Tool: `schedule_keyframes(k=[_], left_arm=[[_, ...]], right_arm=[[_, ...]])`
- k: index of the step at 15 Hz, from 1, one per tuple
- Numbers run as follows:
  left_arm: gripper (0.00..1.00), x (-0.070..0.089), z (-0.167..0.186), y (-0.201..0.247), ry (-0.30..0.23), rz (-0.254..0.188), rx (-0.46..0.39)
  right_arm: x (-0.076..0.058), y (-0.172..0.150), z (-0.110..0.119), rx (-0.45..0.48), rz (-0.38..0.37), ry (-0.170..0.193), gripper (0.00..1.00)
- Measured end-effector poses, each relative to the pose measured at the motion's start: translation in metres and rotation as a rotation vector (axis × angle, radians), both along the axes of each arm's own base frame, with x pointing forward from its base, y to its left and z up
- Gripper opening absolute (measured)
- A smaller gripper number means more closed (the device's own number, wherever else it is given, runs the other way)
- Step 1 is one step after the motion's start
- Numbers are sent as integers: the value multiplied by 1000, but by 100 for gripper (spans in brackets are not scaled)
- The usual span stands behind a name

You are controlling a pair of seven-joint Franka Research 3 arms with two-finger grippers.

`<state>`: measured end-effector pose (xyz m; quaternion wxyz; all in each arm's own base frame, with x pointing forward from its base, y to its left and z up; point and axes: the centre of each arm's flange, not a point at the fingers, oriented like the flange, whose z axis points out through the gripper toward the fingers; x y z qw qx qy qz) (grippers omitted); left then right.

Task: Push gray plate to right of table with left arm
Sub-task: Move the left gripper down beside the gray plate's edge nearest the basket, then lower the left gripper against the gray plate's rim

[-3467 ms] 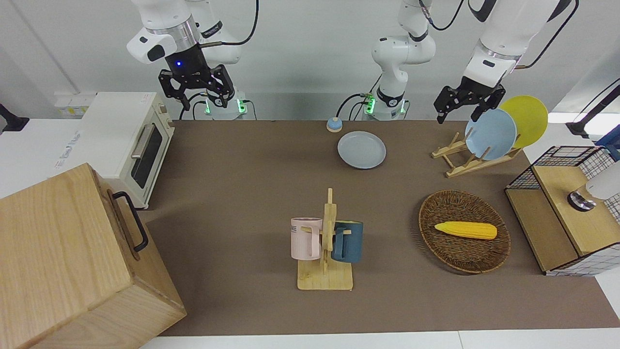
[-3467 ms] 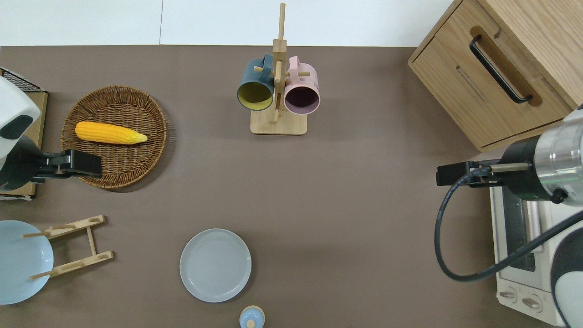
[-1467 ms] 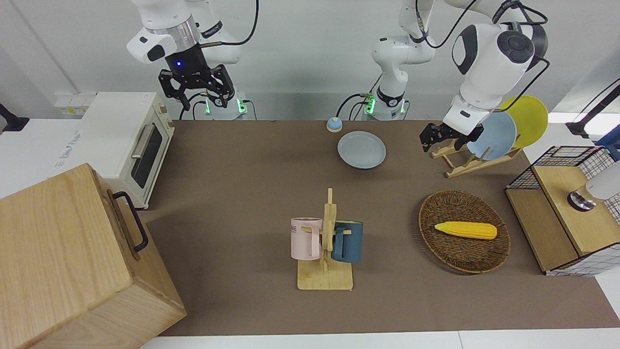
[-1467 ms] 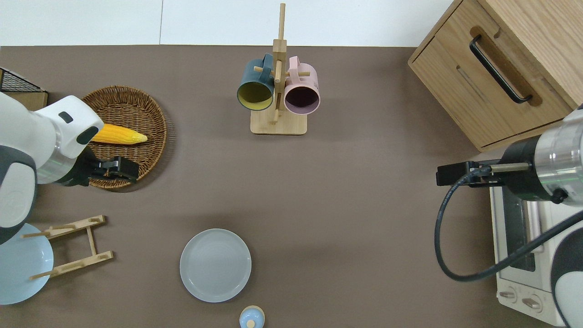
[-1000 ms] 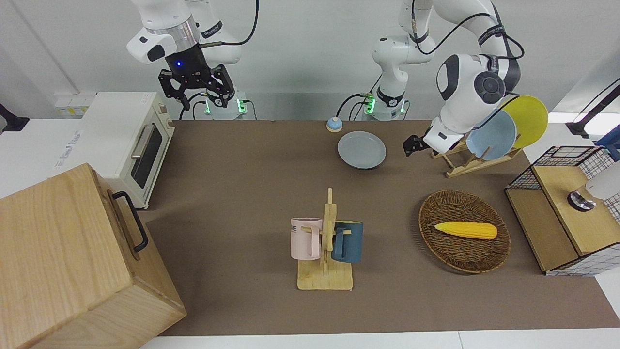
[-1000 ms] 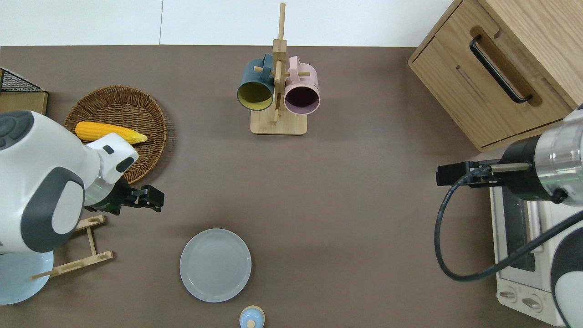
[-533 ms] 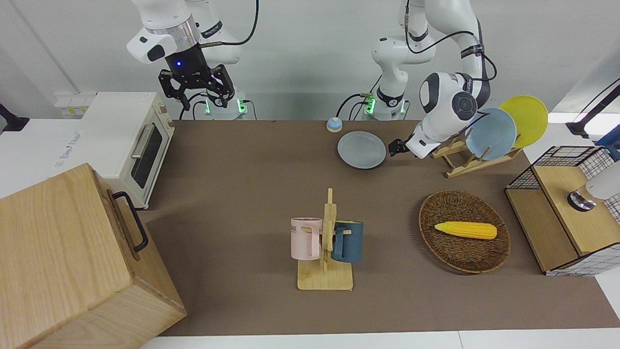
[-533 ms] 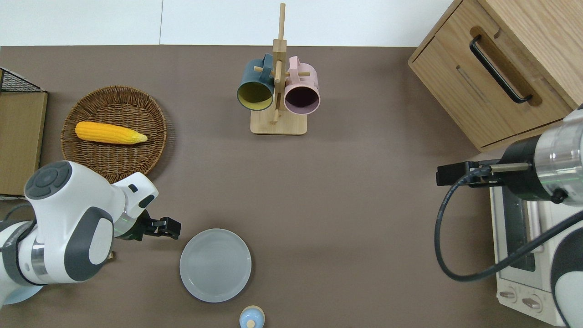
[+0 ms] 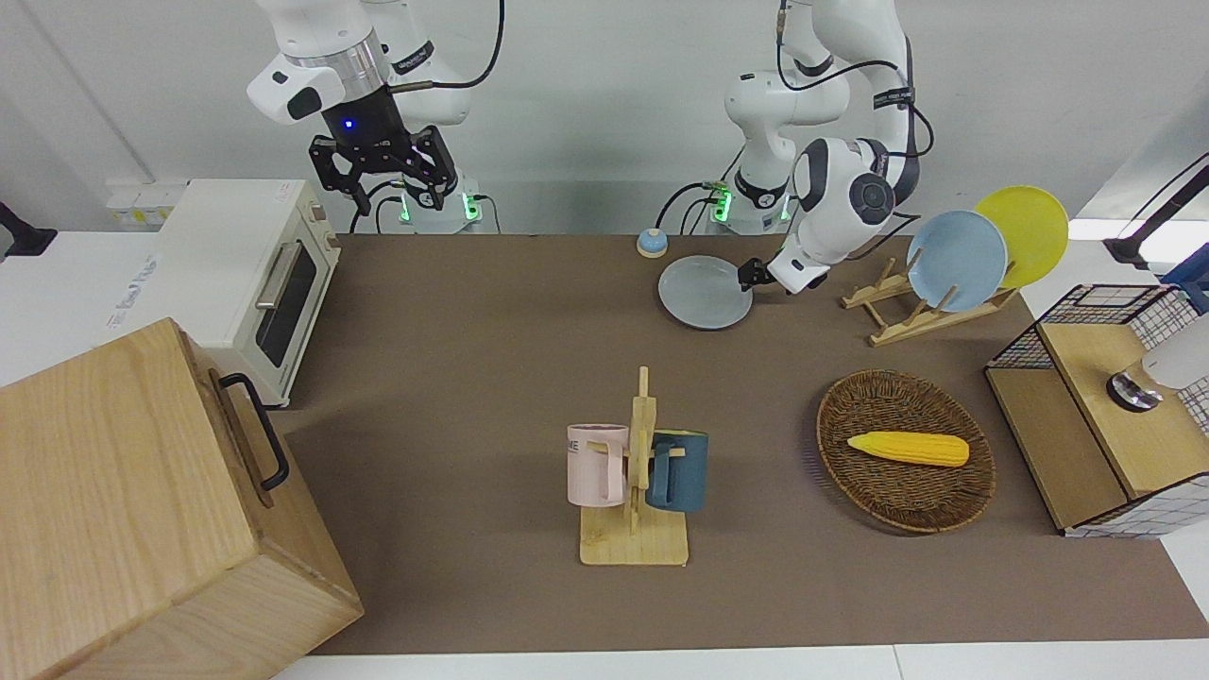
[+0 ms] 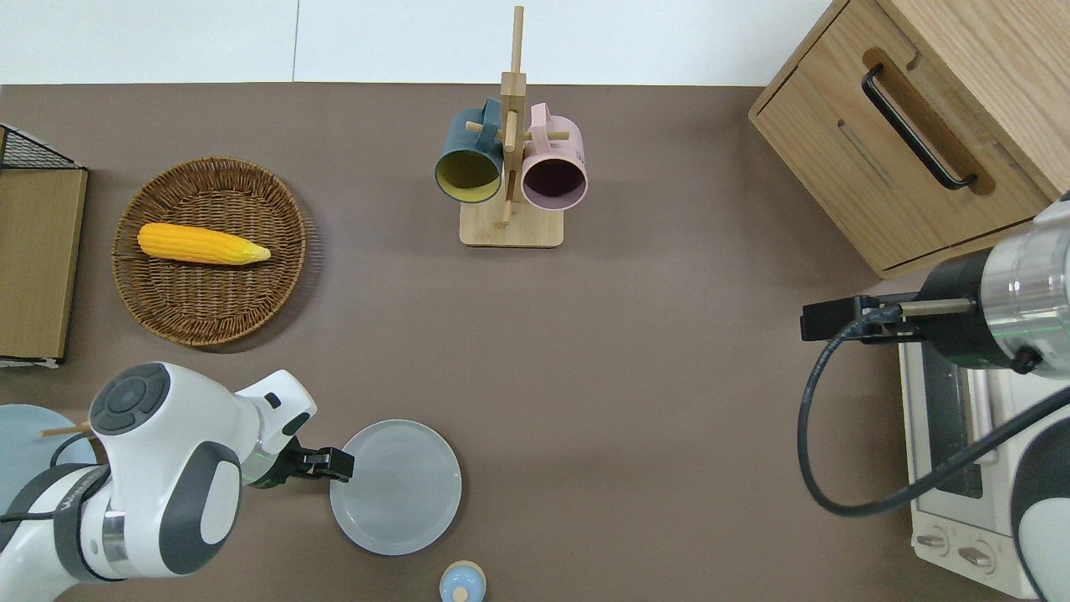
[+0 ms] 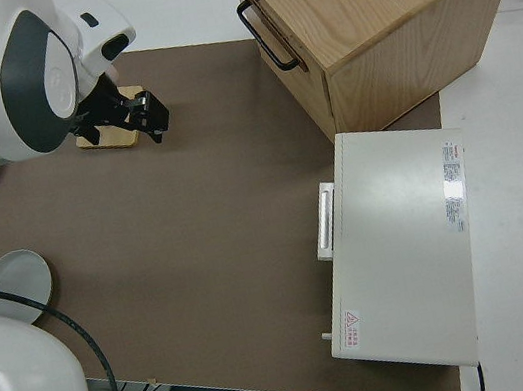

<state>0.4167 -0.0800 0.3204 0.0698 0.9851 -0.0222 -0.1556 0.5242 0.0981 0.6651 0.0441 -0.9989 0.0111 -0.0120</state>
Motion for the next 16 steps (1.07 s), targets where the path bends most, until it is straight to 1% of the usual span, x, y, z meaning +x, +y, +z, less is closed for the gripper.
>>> schedule_keyframes(k=[2, 4, 7, 10, 12, 13, 16], left_arm=[[98, -10, -4, -6, -2, -4, 0], [98, -16, -7, -8, -7, -8, 3], [97, -19, -7, -10, -23, -11, 7], [97, -22, -7, -13, -27, -18, 10], [94, -23, -7, -15, -28, -15, 14], [87, -23, -7, -17, -31, -17, 15], [85, -24, -10, -20, -45, -19, 20]], right_arm=[[0, 0, 0, 0, 0, 0, 100], [0, 0, 0, 0, 0, 0, 100], [0, 0, 0, 0, 0, 0, 100], [0, 0, 0, 0, 0, 0, 100], [0, 0, 0, 0, 0, 0, 100], [0, 0, 0, 0, 0, 0, 100], [0, 0, 0, 0, 0, 0, 100]])
